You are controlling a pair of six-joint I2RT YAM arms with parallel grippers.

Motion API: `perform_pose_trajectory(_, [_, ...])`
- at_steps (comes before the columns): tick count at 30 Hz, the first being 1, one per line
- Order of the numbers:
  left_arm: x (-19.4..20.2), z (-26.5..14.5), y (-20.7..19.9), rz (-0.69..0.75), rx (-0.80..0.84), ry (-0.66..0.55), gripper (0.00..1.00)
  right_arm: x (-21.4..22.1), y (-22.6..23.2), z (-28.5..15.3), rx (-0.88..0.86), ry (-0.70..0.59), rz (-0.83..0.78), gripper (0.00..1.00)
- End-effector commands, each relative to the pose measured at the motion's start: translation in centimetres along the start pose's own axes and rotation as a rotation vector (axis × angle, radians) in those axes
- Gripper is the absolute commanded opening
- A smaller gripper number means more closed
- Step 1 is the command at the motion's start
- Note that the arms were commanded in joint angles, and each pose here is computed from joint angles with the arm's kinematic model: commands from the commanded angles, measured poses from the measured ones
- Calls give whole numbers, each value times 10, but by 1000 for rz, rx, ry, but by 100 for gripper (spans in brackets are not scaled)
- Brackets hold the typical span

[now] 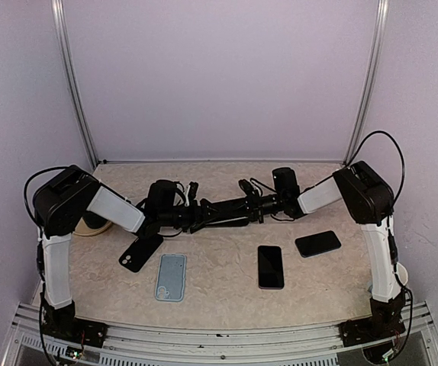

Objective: Put the phone into the phone case
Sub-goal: Install the phone on the phone case.

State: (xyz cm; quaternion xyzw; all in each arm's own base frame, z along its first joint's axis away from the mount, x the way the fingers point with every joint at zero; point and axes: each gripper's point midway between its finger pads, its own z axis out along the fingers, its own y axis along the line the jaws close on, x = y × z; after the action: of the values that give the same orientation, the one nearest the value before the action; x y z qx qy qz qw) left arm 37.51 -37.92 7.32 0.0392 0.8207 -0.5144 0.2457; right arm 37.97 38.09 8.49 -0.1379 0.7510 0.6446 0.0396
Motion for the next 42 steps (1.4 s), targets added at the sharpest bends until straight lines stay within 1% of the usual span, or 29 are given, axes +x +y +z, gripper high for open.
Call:
perform_pose_trajectory(1, [-14,-11,-33,52,107,-32,73,2,38,0,-52,31,-106,0])
perform_pose_trajectory(7, [-10,-13,-38,54,139,-26,60,4,37,0,-45,37,-109,0])
perform_pose_trajectory(12, [-10,-15,-39,54,155,-30,52,5,35,0,-37,40,-113,0])
perform_pose_trajectory(16, [-12,-18,-42,55,178,-37,49,6,34,-1,-33,42,-115,0])
perform_pose_trajectory(32, [-7,-21,-51,74,230,-27,46,7,35,0,-27,47,-131,0])
perform_pose_trajectory(38, [-5,-24,-61,95,268,-24,32,7,38,0,-25,49,-149,0])
perform_pose_trajectory(42, [-4,-26,-69,112,295,-21,25,7,42,0,-23,51,-162,0])
